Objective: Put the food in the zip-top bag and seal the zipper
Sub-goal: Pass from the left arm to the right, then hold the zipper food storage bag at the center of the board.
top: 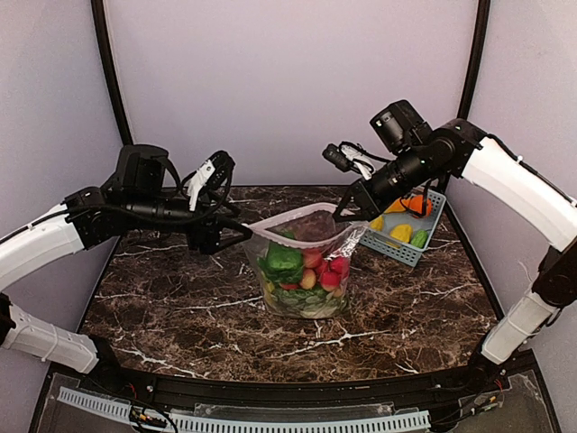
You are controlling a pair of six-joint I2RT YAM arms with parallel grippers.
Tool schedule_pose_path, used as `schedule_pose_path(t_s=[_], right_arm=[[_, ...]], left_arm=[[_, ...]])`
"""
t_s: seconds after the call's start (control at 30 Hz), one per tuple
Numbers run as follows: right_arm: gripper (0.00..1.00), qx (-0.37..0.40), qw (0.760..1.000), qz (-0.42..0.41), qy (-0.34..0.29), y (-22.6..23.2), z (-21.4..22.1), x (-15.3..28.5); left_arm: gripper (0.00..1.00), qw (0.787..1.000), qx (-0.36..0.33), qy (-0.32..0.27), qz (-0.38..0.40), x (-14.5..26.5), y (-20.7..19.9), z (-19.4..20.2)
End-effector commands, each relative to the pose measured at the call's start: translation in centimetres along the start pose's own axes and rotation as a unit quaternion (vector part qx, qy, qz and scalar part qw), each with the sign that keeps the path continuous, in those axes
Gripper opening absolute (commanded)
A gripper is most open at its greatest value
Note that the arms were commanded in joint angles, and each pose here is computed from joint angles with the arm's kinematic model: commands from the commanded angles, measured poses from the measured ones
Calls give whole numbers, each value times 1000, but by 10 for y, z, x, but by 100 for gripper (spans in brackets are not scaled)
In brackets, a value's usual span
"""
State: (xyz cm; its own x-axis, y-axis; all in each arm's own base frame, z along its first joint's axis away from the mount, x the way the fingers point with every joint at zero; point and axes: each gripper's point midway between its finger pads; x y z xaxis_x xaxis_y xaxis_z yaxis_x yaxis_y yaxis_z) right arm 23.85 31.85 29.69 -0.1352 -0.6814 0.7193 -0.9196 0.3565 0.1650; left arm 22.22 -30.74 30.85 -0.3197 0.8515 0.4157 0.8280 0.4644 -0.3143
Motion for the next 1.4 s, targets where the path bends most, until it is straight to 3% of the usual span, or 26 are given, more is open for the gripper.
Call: schedule_pose_path(t_s=[0.0, 0.13, 0.23, 0.4, 0.67, 0.87, 1.37], right_arm=[[0, 1, 1000, -4, -31, 0, -13, 7], [0, -5, 1000, -4, -31, -3, -12, 6], [0, -9, 1000, -6, -29, -3, -12, 4], [0, -11, 999, -10, -29, -4, -12, 3], [0, -13, 1000, -10, -27, -5, -12, 2], [0, -14, 1000, -9, -25, -5, -10, 4], [2, -15, 1000, -11, -20, -5, -9, 4]], left_arm=[[80, 997, 39, -56, 28, 9, -9, 0], [90, 996, 54, -64, 32, 13, -8, 14], [90, 995, 54, -70, 47, 16, -13, 20], [63, 995, 60, -61, 60, 13, -15, 28], [45, 993, 50, -56, 97, 7, -26, 21], [17, 992, 49, -50, 105, 4, -28, 20], [1, 989, 48, -37, 132, 1, -37, 13]])
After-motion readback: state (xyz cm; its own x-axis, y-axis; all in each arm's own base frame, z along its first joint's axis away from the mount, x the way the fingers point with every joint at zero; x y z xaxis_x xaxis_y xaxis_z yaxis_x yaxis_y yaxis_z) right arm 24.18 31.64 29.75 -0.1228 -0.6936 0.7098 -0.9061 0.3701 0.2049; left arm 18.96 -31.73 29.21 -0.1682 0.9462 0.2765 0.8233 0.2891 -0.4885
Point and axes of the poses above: each gripper's point midway between its finger pads, its own x axis back along the fingers, its own y axis along the line the jaws close on, z = x × y, and after that the axes turned 14 degrees about x, right-handed
